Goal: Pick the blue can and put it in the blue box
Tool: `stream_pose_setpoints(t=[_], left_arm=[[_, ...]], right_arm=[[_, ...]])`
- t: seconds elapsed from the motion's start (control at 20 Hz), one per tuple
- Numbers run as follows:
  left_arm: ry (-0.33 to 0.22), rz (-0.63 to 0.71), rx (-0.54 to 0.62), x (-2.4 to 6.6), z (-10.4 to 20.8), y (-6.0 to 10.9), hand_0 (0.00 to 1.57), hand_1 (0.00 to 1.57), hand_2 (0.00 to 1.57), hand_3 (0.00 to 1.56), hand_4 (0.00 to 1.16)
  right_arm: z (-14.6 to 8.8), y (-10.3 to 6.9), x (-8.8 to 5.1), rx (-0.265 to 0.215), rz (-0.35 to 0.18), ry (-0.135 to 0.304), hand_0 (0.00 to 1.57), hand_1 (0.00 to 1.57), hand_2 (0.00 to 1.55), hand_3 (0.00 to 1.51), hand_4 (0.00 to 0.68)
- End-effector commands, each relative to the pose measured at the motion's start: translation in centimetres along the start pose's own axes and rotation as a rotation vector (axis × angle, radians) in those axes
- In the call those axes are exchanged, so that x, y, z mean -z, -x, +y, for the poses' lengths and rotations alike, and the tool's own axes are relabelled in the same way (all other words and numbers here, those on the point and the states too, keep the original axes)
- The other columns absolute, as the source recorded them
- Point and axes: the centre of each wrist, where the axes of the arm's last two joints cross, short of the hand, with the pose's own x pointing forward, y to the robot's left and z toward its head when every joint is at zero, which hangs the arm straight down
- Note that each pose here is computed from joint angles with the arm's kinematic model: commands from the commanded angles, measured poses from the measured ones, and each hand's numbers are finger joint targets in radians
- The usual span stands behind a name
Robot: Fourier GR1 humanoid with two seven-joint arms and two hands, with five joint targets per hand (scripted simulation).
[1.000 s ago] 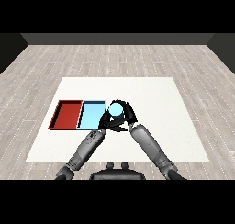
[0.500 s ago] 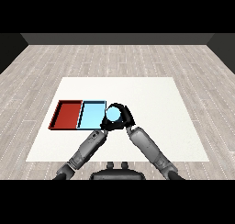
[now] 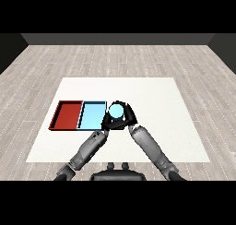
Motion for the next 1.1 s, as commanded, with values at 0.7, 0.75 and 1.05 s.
stream_pose_setpoints(t=[0.7,0.75,1.05], left_arm=[[-0.06,-0.056,0.036,0.18,0.4,0.0,1.57,1.57,1.57,1.49,1.13],[-0.075,-0.055,0.066,-1.41,1.9,-0.1,1.57,1.57,1.57,1.49,1.13],[-0.106,-0.041,0.116,0.73,2.3,1.0,1.57,1.57,1.57,1.48,1.13]], right_arm=[[-1.7,0.1,-0.2,0.011,0.011,-0.043,0.0,0.0,0.0,0.0,0.0],[-2.0,1.0,-2.1,0.002,0.016,0.003,0.0,0.0,0.0,0.0,0.0],[-6.3,1.2,-2.0,0.099,-0.003,0.132,0.0,0.0,0.0,0.0,0.0]])
